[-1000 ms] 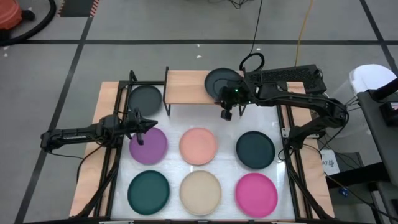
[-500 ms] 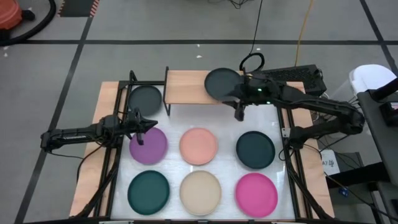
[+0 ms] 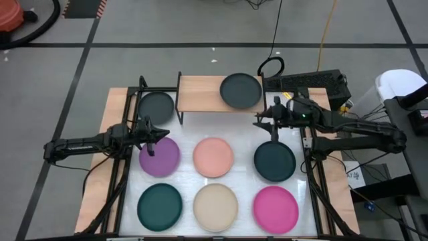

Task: Place and stack plates onto a shelf
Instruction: Stack the black plate on top of the black plate on the shelf

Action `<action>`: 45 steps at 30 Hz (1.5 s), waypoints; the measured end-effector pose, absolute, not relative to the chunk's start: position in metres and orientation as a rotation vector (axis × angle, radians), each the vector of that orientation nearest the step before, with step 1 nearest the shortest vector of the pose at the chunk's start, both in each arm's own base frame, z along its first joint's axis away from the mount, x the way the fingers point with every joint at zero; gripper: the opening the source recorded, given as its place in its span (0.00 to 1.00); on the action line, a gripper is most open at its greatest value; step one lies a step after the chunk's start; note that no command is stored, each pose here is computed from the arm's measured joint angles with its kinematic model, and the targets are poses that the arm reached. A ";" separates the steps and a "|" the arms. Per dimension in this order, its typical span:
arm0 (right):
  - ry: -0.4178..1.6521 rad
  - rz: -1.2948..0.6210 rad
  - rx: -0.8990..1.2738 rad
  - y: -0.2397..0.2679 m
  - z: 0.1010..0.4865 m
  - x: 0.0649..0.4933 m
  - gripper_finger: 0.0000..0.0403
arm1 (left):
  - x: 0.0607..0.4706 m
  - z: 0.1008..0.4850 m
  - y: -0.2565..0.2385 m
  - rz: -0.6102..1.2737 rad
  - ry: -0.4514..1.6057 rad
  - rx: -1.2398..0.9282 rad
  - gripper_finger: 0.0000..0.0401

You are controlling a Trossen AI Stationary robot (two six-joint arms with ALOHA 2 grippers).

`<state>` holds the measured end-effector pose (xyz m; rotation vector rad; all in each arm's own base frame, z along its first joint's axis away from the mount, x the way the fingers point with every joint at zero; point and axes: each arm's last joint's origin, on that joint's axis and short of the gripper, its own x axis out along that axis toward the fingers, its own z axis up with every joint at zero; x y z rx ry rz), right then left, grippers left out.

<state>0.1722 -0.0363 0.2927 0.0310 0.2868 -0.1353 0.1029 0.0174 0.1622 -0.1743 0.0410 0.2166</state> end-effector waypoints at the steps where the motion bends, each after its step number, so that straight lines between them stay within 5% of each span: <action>1: 0.273 -0.130 0.036 -0.035 0.288 0.170 0.35 | 0.103 0.162 0.017 0.216 0.041 -0.168 0.04; 16: 0.190 -0.083 0.071 -0.023 0.248 0.156 0.35 | 0.103 0.163 0.017 0.216 0.035 -0.162 0.04; 31: 0.202 -0.081 0.067 -0.023 0.230 0.155 0.35 | 0.101 0.190 0.019 0.272 -0.180 -0.123 0.04; 45: 0.203 -0.082 0.066 -0.023 0.230 0.155 0.35 | 0.130 0.230 0.037 0.752 0.475 -0.242 0.04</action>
